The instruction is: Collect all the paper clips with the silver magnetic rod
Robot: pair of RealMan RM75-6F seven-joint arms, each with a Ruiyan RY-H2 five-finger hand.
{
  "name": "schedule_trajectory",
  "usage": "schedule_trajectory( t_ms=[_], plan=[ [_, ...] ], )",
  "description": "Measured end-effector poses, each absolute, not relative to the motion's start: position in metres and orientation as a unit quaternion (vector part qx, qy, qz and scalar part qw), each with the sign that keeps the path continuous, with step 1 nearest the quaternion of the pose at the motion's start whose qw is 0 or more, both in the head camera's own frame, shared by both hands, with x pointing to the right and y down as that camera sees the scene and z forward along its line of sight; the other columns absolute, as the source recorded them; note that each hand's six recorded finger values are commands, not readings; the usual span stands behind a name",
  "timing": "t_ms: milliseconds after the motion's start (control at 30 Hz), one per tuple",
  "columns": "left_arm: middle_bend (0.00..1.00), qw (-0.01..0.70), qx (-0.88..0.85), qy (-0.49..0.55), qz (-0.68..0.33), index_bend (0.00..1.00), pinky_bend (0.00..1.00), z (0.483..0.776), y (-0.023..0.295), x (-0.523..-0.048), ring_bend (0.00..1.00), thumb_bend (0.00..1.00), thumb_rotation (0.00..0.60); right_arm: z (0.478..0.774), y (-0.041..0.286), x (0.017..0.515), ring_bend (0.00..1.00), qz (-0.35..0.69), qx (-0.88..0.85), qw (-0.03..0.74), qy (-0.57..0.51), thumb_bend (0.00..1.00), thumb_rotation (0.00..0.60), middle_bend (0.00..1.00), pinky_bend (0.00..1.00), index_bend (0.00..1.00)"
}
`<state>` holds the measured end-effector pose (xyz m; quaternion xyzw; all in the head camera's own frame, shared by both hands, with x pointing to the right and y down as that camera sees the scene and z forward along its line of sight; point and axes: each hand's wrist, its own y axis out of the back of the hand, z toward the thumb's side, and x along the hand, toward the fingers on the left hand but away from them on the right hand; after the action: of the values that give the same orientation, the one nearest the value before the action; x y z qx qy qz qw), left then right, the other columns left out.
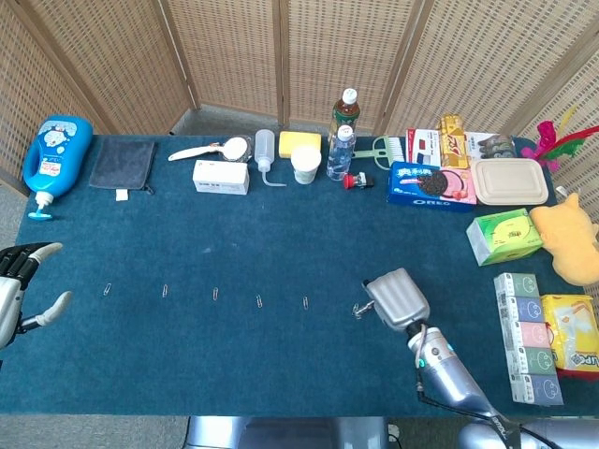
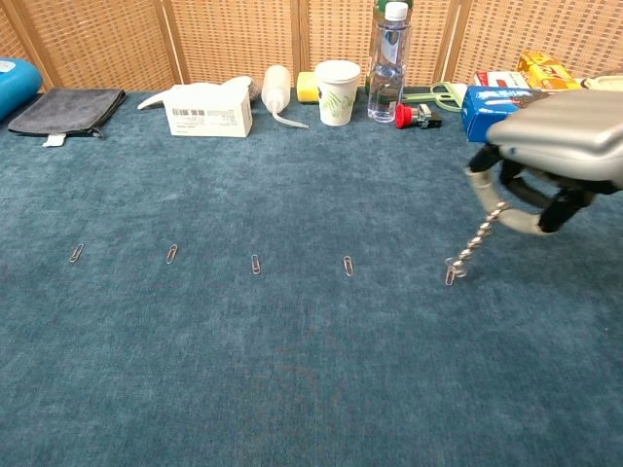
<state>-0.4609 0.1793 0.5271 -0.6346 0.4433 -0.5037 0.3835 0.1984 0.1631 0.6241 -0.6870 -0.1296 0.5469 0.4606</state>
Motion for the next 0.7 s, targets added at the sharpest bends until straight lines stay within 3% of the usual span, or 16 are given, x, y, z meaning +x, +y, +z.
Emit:
schedule_trajectory(
  t_ms=[700],
  plan=[
    [0.21,0.378,-0.633,0.445,-0.508,0.18,0.15,0.53,0.183,-0.468,0.17,0.36,0.058,0.645,0.166,0.192,0.83,0.557,-0.681,0.461,-0.115,0.51,0.6,0.81,0.63,0.64]
  ],
)
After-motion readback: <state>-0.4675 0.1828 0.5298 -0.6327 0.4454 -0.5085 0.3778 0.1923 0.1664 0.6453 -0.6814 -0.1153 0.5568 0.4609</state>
